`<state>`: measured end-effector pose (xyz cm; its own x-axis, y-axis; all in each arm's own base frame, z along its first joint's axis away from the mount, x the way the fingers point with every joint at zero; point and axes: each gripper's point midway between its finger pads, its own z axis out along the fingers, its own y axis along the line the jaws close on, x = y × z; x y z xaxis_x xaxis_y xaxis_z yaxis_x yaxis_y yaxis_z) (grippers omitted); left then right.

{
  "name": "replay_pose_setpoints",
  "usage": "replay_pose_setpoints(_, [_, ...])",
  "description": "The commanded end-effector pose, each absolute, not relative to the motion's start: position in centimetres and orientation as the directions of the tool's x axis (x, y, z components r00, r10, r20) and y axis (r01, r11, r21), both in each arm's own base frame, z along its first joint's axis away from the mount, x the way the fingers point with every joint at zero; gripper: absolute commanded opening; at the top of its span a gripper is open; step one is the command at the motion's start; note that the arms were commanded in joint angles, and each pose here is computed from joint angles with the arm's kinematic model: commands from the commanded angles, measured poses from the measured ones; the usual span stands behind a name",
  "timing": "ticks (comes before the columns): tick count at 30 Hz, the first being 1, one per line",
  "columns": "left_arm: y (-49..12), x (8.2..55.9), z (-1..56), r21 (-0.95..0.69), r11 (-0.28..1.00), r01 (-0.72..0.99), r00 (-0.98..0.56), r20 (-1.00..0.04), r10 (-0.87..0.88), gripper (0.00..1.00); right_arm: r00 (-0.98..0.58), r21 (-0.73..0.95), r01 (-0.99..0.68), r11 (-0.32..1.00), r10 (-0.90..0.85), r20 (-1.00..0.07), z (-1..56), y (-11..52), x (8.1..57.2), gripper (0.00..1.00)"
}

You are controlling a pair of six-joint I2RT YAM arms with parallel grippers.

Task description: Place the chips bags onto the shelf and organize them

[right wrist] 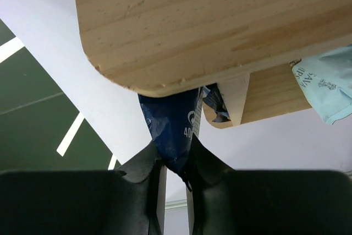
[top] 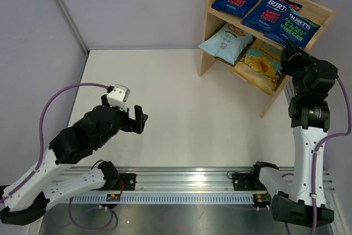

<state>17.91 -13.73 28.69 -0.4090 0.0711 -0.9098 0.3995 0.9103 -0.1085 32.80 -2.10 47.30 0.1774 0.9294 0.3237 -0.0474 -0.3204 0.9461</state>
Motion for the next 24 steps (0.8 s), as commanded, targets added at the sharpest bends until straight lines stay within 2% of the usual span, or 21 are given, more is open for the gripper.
replay_pose_setpoints(1, [-13.8,18.2,30.0,-0.13,0.91,0.395,-0.38,-0.925,0.033,0.99,0.21,0.938,-0.128,-0.323,0.915,0.344,49.1,-3.2,33.0,0.17])
replay_pose_setpoints(14, [-13.9,18.4,29.8,-0.119,0.914,0.388,-0.381,-0.924,0.041,0.99,0.272,0.932,-0.162,-0.324,0.893,0.358,49.4,-4.9,34.9,0.15])
replay_pose_setpoints(21, [-13.9,18.5,29.8,-0.119,0.915,0.385,-0.382,-0.923,0.041,0.99,0.27,0.94,-0.158,-0.303,0.902,0.337,49.6,-4.8,34.8,0.25])
replay_pose_setpoints(24, [-13.9,18.5,29.6,-0.116,0.916,0.384,-0.384,-0.922,0.044,0.99,0.274,0.942,-0.167,-0.291,0.904,0.328,49.9,-4.8,34.6,0.25])
